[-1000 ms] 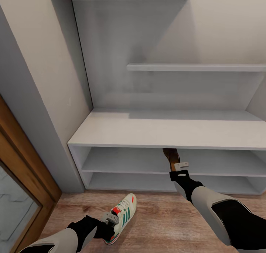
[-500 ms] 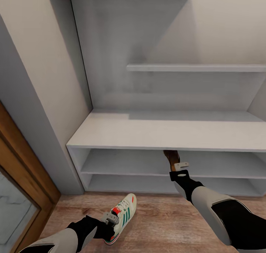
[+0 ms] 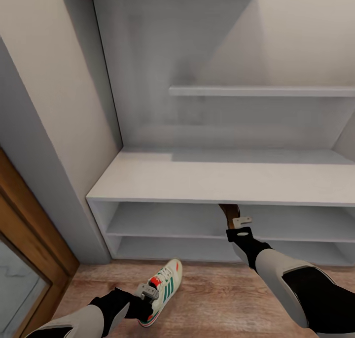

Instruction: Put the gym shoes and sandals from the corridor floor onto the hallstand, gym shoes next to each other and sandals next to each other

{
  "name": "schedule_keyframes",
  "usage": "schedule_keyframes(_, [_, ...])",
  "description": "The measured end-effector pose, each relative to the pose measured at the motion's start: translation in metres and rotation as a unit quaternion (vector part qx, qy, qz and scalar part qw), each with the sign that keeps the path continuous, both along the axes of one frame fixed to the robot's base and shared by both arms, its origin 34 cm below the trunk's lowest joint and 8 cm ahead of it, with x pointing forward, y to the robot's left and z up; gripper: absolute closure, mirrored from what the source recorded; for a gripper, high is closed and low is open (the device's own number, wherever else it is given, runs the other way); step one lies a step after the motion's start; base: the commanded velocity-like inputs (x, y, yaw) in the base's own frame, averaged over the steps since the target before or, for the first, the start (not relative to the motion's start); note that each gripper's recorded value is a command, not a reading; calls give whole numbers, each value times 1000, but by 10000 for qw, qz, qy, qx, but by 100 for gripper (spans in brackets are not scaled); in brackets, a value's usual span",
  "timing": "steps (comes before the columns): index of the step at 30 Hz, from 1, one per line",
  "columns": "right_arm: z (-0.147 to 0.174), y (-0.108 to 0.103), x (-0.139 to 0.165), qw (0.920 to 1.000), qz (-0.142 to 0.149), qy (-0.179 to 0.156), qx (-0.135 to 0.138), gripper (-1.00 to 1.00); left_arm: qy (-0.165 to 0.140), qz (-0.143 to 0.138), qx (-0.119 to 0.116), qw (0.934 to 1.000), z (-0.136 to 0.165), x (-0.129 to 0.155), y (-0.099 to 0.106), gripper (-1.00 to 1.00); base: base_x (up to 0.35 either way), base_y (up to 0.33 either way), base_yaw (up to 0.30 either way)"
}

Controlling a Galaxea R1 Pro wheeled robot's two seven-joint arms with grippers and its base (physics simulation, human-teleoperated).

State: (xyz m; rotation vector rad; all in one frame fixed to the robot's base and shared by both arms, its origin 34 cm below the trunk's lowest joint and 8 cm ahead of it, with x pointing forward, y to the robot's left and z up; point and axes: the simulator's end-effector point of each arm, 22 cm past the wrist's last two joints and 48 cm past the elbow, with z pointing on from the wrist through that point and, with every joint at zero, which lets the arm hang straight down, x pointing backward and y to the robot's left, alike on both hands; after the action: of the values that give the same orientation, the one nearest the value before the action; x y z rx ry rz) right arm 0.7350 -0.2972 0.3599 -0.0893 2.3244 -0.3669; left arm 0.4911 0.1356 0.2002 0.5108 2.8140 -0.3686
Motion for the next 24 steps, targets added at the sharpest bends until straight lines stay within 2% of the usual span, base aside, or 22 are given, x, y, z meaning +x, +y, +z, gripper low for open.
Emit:
schedule_keyframes(13, [0, 0, 0, 10000, 0, -1, 0, 100, 3, -1, -3, 10000, 0, 0, 0, 100, 107, 0, 0])
schedule_keyframes(24, [0, 0, 0, 10000, 0, -1, 0, 100, 4, -2, -6, 10000, 0, 0, 0, 100, 30, 0, 0])
